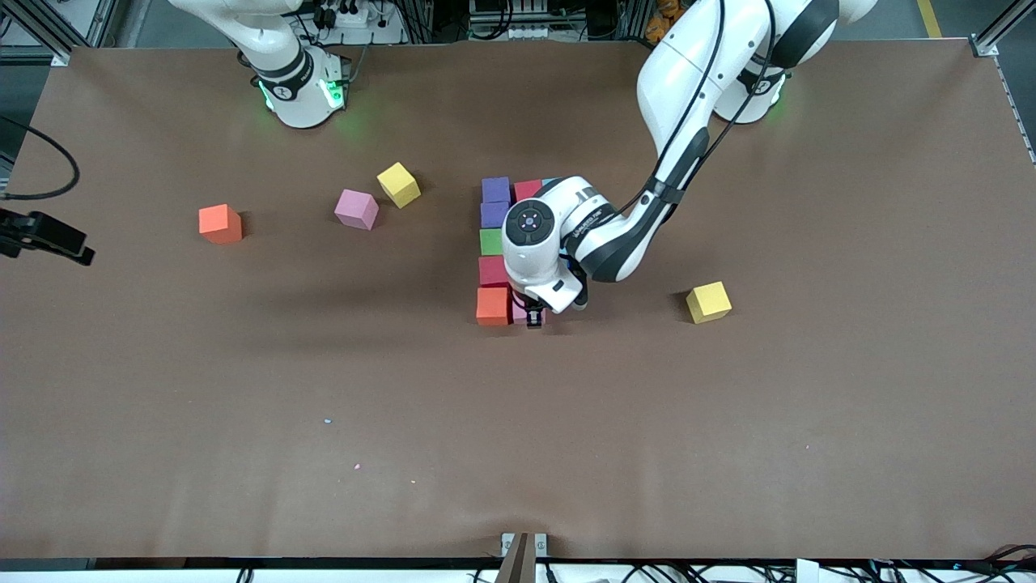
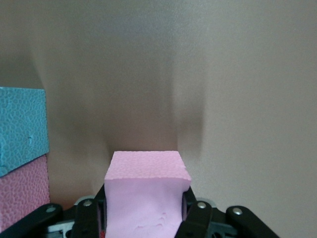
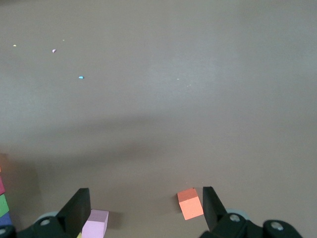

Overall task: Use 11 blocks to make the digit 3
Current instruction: 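Place the light pink block below the cyan block with the left gripper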

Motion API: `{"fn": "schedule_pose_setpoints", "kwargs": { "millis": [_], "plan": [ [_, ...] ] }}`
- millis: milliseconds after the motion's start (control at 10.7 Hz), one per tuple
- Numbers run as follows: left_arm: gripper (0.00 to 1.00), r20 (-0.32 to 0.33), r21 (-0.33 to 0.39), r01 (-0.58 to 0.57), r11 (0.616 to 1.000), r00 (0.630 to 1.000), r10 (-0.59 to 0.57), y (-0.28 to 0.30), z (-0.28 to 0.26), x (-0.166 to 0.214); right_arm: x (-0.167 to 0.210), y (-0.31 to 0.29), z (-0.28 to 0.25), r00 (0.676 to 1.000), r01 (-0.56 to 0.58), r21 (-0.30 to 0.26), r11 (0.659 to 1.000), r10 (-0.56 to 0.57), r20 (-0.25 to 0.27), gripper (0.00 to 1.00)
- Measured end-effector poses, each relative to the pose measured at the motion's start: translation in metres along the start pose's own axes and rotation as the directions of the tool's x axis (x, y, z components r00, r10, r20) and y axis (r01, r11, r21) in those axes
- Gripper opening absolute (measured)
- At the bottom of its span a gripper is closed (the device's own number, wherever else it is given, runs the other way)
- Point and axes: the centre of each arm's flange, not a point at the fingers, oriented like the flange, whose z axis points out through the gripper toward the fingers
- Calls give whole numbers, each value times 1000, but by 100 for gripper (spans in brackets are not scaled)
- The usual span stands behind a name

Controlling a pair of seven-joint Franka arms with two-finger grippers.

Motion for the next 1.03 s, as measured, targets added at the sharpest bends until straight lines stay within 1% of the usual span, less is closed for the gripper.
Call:
{"fn": "schedule_pose_setpoints", "kwargs": {
  "millis": [281, 375, 562, 656, 843, 1030],
  "plan": [
    [56, 2, -2, -10, 1000, 1000, 10, -5, 0, -4, 0, 11, -1, 1000, -19, -2, 1000, 19, -2, 100],
    [67, 1, -1, -14, 1000, 1000, 14, -7, 2, -5, 1, 12, -1, 1000, -21, -5, 1000, 21, -2, 100],
    [93, 1, 0, -19, 1000, 1000, 19, -10, 4, -6, 0, 20, -6, 999, -34, -8, 999, 34, -13, 100],
    [100, 4, -2, -19, 1000, 1000, 19, -10, 3, -7, 0, 30, -9, 999, -51, -8, 999, 51, -19, 100],
    [100, 8, -9, -29, 1000, 1000, 29, -10, -2, -7, 0, 45, -12, 997, -76, -8, 997, 76, -23, 100],
    [100, 12, -23, -57, 998, 998, 57, -13, -23, -4, -1, 51, -11, 996, -86, -8, 996, 86, -17, 100]
  ]
}}
